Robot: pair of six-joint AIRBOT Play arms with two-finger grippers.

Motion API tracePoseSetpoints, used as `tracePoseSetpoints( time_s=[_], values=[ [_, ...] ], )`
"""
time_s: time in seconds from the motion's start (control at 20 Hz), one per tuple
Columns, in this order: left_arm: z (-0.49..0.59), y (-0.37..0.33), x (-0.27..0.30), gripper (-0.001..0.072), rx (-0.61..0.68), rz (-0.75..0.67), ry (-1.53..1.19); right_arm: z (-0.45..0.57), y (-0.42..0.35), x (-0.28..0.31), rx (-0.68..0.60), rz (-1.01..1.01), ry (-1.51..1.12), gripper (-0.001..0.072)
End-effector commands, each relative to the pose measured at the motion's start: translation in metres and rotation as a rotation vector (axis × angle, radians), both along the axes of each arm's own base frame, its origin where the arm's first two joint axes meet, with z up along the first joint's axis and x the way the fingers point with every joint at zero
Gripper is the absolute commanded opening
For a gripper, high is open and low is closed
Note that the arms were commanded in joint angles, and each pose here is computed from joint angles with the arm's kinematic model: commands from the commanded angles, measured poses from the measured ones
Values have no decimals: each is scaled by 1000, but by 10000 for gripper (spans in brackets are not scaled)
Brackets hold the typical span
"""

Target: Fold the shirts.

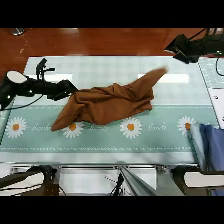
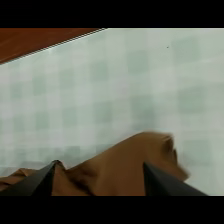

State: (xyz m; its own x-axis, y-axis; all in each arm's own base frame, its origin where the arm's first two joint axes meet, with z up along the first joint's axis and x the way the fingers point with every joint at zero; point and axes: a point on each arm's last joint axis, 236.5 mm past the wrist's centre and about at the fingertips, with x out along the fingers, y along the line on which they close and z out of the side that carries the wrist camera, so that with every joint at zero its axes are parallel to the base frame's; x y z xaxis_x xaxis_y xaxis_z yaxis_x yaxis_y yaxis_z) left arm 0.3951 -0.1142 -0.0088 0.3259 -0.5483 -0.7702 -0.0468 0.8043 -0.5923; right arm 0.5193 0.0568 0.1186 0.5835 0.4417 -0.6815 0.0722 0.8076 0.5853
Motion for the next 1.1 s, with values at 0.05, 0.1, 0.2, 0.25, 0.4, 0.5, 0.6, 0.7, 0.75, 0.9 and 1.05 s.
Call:
tracePoseSetpoints(
  time_s=[0.05, 0.1, 0.2, 0.25, 0.4, 0.5, 0.6, 0.7, 0.75, 0.9, 1.05],
  values=[
    [-7, 73, -34, 708, 204, -114, 170, -16, -29, -20, 60, 52, 95, 629],
    [-7, 102, -46, 707, 248, -69, 206, -24, -48, -41, -18, 102, 142, 619],
    [-17, 142, -76, 706, 249, 39, 273, -53, -87, -92, -165, 163, 289, 619],
    [-30, 151, -97, 706, 215, 101, 329, -68, -98, -113, -178, 135, 342, 619],
    [-70, 136, -155, 705, 41, 176, 477, -113, -81, -149, -65, 6, 337, 619],
    [-81, 111, -173, 705, -101, 175, 489, -134, -56, -169, 33, -40, 320, 619],
    [-80, 85, -167, 705, -247, 211, 436, -146, -36, -185, 105, -42, 306, 618],
    [-76, 66, -146, 703, -353, 257, 341, -157, -24, -197, 152, -36, 328, 618],
    [-74, 59, -136, 698, -381, 271, 293, -162, -22, -202, 159, -38, 344, 619],
    [-67, 47, -114, 17, -386, 232, 163, -173, -12, -214, 150, -4, 382, 618],
    [-56, 46, -100, 17, -407, 240, 118, -186, 16, -212, 107, 75, 389, 618]
  ],
)
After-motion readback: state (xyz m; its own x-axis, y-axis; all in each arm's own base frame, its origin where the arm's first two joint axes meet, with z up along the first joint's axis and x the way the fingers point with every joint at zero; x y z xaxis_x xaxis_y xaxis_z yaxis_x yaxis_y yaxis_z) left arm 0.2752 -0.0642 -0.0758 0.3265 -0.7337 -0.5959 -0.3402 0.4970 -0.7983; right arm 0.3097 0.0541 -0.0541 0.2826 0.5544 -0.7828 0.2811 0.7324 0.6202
